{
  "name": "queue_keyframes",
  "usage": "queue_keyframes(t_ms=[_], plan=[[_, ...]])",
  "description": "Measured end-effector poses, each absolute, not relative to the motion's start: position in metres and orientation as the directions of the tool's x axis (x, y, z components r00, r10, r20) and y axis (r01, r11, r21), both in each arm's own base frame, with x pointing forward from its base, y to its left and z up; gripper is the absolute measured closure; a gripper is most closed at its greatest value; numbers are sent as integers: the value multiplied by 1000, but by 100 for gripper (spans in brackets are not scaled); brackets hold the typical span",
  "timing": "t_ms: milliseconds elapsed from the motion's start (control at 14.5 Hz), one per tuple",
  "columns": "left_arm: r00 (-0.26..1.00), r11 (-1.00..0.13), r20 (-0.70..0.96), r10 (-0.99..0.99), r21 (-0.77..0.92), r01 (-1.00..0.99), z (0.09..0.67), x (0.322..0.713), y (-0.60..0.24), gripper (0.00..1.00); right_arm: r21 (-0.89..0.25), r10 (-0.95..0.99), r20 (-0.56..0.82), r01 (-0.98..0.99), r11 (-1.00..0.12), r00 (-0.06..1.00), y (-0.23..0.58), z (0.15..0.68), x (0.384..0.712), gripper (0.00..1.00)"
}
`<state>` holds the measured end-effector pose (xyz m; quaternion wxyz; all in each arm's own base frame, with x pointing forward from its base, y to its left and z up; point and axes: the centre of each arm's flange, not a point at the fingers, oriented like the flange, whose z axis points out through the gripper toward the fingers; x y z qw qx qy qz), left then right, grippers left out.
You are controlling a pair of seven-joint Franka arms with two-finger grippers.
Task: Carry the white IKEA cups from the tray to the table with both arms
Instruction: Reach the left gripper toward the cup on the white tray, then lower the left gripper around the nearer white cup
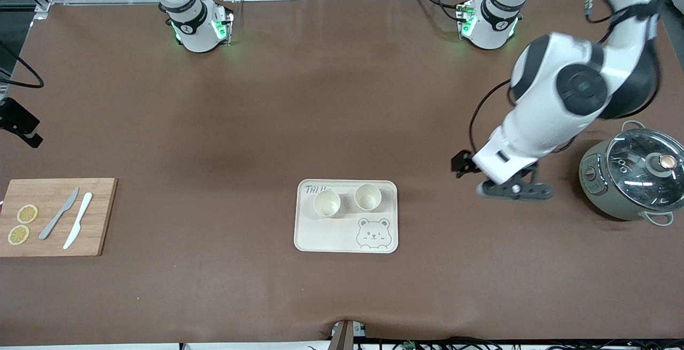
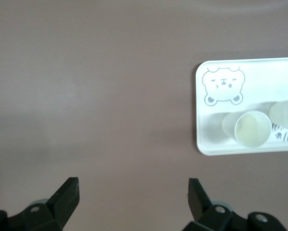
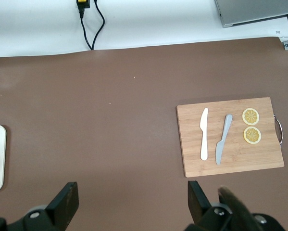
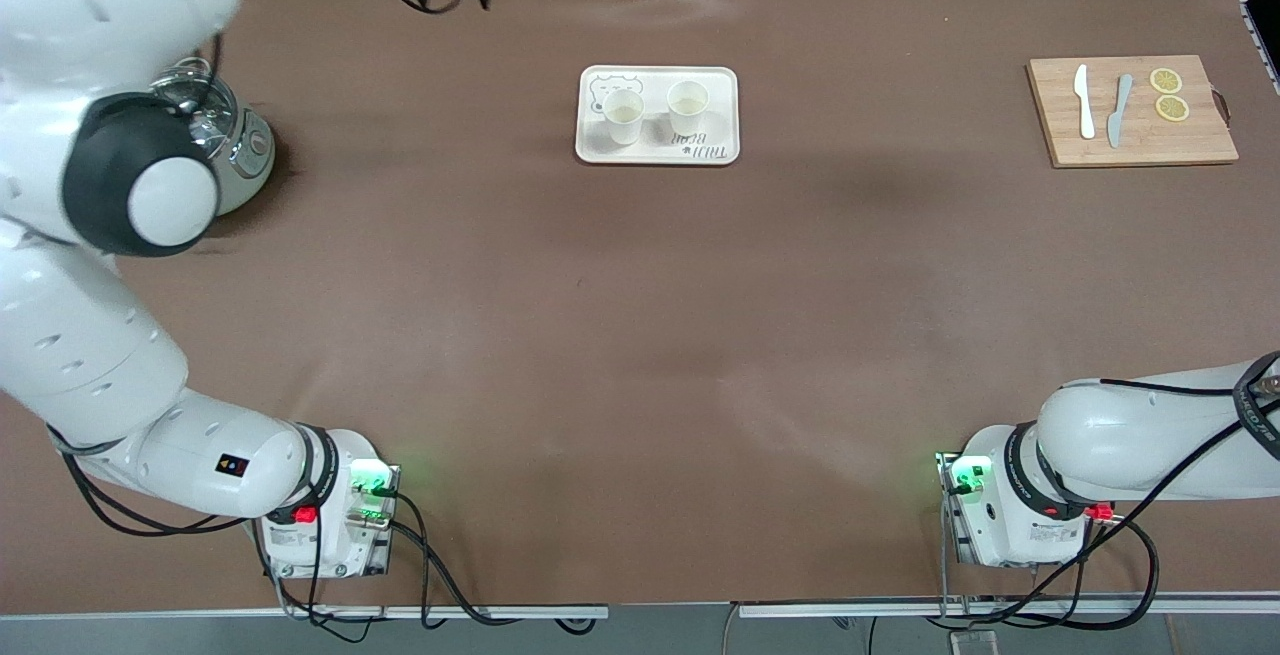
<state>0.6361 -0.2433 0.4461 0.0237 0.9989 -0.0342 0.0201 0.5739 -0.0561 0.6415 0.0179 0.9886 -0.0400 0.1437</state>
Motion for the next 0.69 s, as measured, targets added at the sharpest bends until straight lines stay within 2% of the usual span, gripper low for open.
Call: queue_keyframes(t_ms=[276, 691], plan=[[994, -994, 109, -6, 104, -18, 368, 653, -289, 0, 24, -73, 286, -84, -996, 955, -56, 642, 574, 0], [994, -992, 103, 39, 126, 26, 313, 636, -348, 0, 24, -73, 286, -83, -996, 955, -55, 642, 574, 0]])
